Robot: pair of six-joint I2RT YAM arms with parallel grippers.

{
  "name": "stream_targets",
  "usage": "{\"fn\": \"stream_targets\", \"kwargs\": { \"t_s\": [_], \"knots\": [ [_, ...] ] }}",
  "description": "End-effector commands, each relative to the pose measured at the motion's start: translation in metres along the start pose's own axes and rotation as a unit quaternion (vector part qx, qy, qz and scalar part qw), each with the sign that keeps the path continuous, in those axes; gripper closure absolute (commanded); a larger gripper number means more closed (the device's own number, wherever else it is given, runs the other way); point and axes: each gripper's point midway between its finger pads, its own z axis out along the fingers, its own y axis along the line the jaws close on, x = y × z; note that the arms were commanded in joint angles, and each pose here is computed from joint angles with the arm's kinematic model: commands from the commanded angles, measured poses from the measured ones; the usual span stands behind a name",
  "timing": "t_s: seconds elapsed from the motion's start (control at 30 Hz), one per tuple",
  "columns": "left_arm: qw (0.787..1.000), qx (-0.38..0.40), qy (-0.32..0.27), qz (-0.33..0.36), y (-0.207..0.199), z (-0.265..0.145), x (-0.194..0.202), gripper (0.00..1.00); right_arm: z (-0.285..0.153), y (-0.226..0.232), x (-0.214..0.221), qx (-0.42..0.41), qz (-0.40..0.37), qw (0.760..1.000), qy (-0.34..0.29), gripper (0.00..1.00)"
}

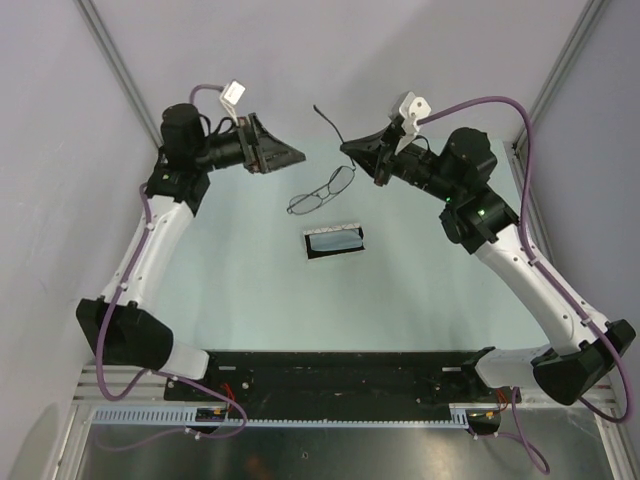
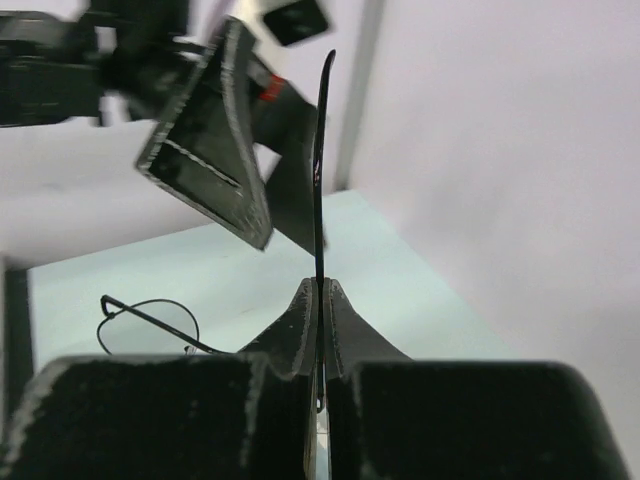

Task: Organize the sunglasses
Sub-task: Pass from the right arm to the left

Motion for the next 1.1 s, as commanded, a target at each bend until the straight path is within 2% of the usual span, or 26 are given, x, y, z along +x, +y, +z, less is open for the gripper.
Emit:
{"fn": "stream_targets", "kwargs": {
  "t_s": [0.0,0.1,0.3,0.33,0.53,0.63,0.67,0.73,0.77,0.87,1.07],
  "knots": [
    [0.98,-0.14,-0.141,-0.002,0.014,-0.026,-0.046,0.0,-0.002,-0.046,-0.014,0.148,-0.026,0.988,-0.027,1.0],
    [0.964,-0.184,-0.19,-0.037,0.023,-0.035,-0.054,0.0,-0.005,-0.077,-0.011,0.255,-0.021,0.966,-0.027,1.0],
    [0.934,-0.232,-0.259,-0.085,0.025,-0.037,-0.054,0.0,-0.013,-0.101,-0.01,0.371,-0.035,0.927,-0.027,1.0],
    [0.925,-0.241,-0.275,-0.103,0.029,-0.038,-0.054,0.0,-0.019,-0.108,-0.006,0.407,-0.034,0.913,-0.021,1.0],
    [0.921,-0.219,-0.277,-0.166,0.021,0.002,-0.044,0.1,-0.025,-0.11,-0.011,0.485,-0.073,0.871,-0.009,1.0],
    [0.919,-0.216,-0.271,-0.187,0.022,0.021,-0.042,0.2,-0.023,-0.109,-0.012,0.495,-0.079,0.865,-0.011,1.0],
    [0.92,-0.213,-0.266,-0.191,0.021,0.027,-0.04,0.28,-0.022,-0.109,-0.01,0.496,-0.079,0.865,-0.009,1.0],
    [0.918,-0.213,-0.263,-0.209,0.027,0.036,-0.038,0.32,-0.021,-0.108,-0.012,0.493,-0.078,0.866,-0.012,1.0],
    [0.917,-0.212,-0.262,-0.213,0.028,0.038,-0.038,0.4,-0.02,-0.108,-0.012,0.493,-0.077,0.867,-0.011,1.0],
    [0.915,-0.211,-0.258,-0.227,0.029,0.043,-0.034,0.45,-0.02,-0.109,-0.015,0.494,-0.076,0.866,-0.014,1.0],
    [0.912,-0.204,-0.251,-0.251,0.032,0.057,-0.029,0.45,-0.017,-0.11,-0.012,0.496,-0.075,0.865,-0.014,1.0]
  ]
}}
